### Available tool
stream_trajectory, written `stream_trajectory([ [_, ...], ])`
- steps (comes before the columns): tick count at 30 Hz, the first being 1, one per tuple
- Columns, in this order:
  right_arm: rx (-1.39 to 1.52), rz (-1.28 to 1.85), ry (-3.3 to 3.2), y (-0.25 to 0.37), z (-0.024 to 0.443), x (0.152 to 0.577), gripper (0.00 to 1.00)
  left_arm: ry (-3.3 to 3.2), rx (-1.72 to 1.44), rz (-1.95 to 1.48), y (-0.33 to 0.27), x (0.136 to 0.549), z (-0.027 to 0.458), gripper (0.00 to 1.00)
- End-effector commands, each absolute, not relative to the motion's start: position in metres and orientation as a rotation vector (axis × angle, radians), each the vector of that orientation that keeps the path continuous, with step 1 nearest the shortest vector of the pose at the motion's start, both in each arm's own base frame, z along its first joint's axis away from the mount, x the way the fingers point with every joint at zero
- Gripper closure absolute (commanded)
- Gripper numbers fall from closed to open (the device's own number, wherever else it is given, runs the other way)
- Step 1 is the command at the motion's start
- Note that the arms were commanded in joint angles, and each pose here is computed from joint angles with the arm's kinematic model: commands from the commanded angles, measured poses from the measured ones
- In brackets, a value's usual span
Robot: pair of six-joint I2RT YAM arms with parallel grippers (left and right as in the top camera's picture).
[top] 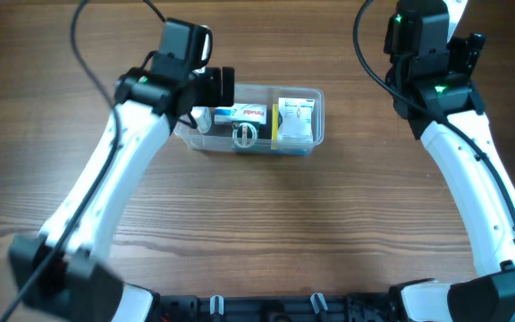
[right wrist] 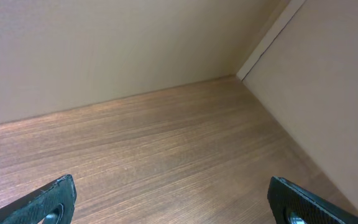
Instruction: Pack container
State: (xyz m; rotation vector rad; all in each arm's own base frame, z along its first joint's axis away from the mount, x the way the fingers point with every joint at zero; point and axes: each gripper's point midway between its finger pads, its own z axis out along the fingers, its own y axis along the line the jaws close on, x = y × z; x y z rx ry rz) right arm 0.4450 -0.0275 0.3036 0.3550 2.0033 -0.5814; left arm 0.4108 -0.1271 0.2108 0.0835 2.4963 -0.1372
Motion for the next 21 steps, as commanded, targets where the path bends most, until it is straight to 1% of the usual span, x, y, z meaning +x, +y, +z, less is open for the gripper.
stream_trajectory([
  [1, 0.381, -0.592, 1.996, -0.029, 0.301, 0.447, 0.0, 2.361, 0.061, -0.175, -0.113, 0.382, 0.276, 0.0],
  [7, 0.38, -0.592, 1.997, -0.029, 0.301, 0.447, 0.0, 2.216, -0.104, -0.003, -0.042, 0.317, 0.342, 0.0],
  [9, 0.381, -0.592, 1.997, -0.029, 0.301, 0.447, 0.0, 2.15, -0.178, 0.072, -0.012, 0.279, 0.364, 0.0],
  [15, 0.381, -0.592, 1.997, -0.029, 0.301, 0.447, 0.0, 2.048, -0.199, 0.039, 0.006, 0.207, 0.389, 0.0],
  [21, 0.381, -0.592, 1.996, -0.029, 0.301, 0.447, 0.0, 1.889, -0.218, -0.015, 0.018, 0.156, 0.414, 0.0],
])
